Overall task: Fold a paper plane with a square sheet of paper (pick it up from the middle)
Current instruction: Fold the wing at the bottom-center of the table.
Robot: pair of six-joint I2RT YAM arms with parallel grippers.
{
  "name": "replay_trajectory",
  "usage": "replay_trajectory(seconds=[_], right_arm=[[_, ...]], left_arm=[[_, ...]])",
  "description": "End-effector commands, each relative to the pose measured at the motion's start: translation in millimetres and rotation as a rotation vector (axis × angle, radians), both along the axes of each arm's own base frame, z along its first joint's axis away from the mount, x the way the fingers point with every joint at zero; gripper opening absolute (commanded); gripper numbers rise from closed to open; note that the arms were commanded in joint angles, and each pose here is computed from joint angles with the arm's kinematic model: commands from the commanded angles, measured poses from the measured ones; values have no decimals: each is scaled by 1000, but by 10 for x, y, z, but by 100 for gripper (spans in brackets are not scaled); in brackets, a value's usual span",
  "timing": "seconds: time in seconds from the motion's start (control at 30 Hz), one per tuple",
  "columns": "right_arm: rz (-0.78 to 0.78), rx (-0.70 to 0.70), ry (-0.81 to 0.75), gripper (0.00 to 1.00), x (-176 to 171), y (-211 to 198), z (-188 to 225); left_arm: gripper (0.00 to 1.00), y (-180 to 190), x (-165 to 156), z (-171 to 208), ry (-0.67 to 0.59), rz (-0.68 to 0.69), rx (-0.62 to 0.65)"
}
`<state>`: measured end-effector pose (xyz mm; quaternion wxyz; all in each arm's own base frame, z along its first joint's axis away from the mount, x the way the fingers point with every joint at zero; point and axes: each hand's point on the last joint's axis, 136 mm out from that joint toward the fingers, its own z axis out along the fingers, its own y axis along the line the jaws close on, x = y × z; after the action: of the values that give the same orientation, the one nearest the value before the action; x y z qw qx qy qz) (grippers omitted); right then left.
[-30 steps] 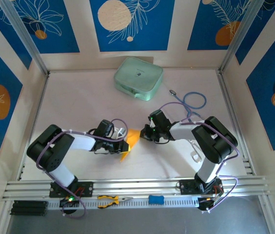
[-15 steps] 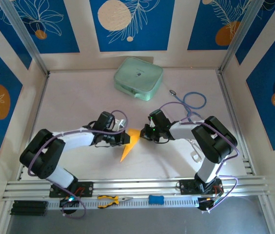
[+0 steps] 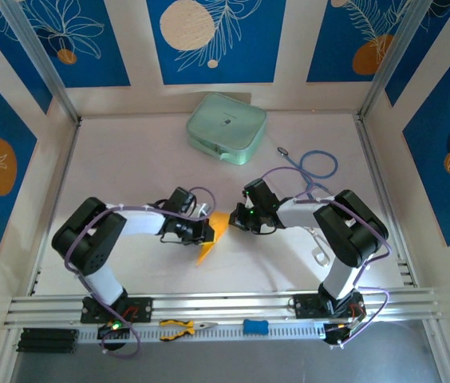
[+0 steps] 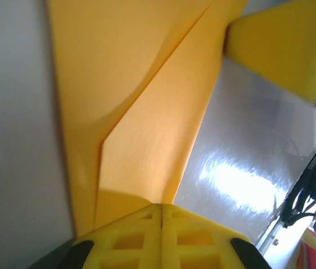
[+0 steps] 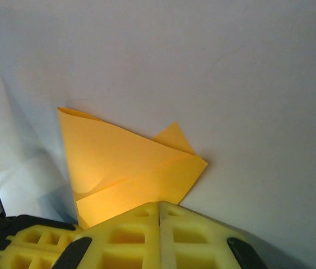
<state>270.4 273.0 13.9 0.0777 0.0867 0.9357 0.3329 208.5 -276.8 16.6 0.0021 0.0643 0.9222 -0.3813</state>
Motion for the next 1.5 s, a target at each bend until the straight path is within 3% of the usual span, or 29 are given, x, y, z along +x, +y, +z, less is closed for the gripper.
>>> replay_trajectory(seconds=[0.0, 0.23, 0.47, 0.77, 0.93, 1.17, 1.47], right_arm=[[-51, -158, 117, 1, -205, -337, -335], [-32, -135, 87, 2, -114, -272, -212], [5, -52, -42, 4, 11, -137, 160], [114, 60, -131, 8, -80, 203, 487], [153, 74, -100, 7, -185, 393, 345], [11, -13, 18, 4, -209, 65, -157], [-30, -63, 59, 3, -221, -143, -255]], left_arm=[[2, 287, -337, -287, 86, -8, 122], [1, 264, -356, -243, 72, -10, 91], [0, 256, -363, -290, 82, -9, 87], [0, 260, -349, -308, 77, 2, 86], [0, 253, -345, -298, 76, 1, 81], [0, 226, -354, -197, 69, -4, 49], [7, 265, -614, -76, 116, -12, -18]])
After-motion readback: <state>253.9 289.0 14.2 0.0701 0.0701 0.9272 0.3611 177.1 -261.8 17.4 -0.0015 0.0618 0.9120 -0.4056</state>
